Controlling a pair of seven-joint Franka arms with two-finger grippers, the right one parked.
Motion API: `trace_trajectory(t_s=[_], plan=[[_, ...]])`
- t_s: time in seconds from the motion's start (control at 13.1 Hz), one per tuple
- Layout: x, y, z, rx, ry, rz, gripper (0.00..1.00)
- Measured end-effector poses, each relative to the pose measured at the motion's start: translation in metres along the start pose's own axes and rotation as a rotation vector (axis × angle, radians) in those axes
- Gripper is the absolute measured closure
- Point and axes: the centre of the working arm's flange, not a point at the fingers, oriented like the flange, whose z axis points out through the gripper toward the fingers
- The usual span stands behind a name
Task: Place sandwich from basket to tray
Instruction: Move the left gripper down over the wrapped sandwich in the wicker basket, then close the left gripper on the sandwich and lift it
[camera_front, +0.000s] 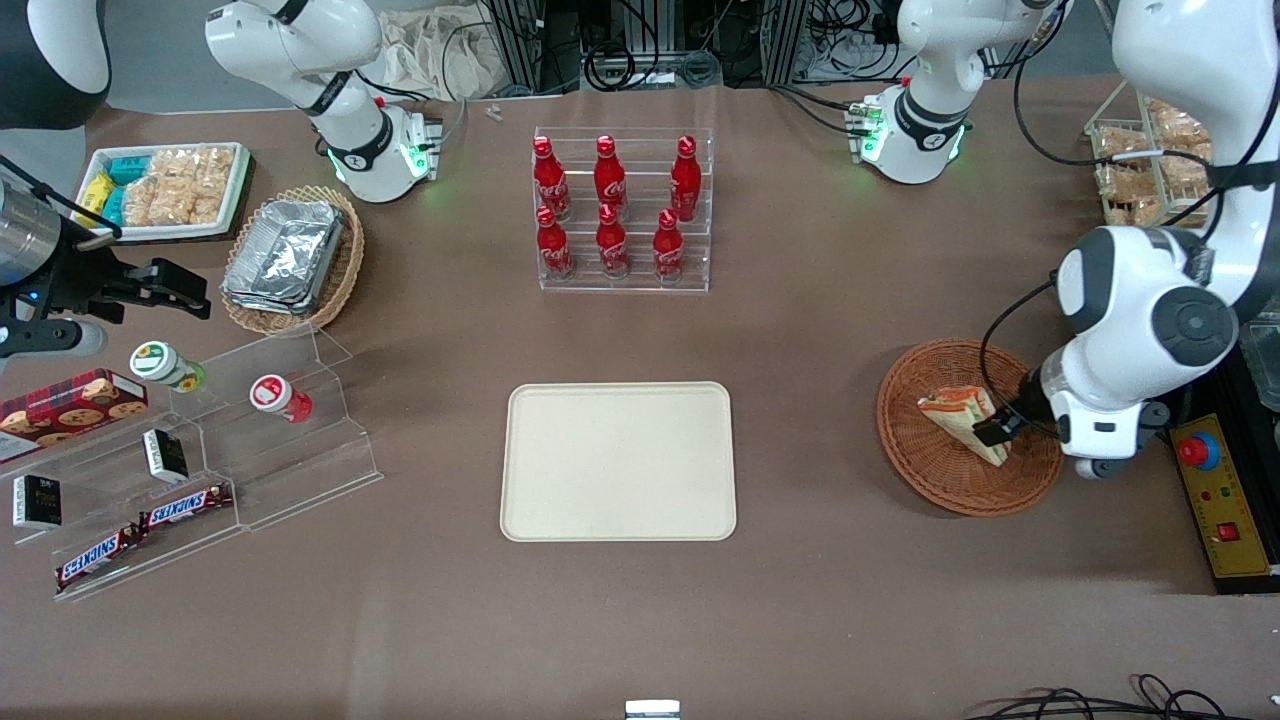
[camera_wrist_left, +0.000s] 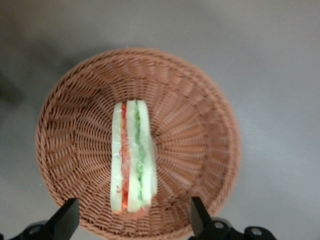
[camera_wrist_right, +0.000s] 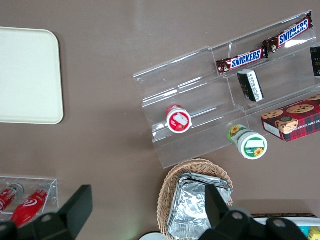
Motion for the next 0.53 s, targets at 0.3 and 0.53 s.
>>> trace_trajectory(t_s=[0.3, 0.53], plan=[[-0.002, -0.013, 0.034, 0.033, -0.02, -0.02, 0.0], [-0.005, -0.015, 0.055, 0.021, -0.02, -0.051, 0.0]])
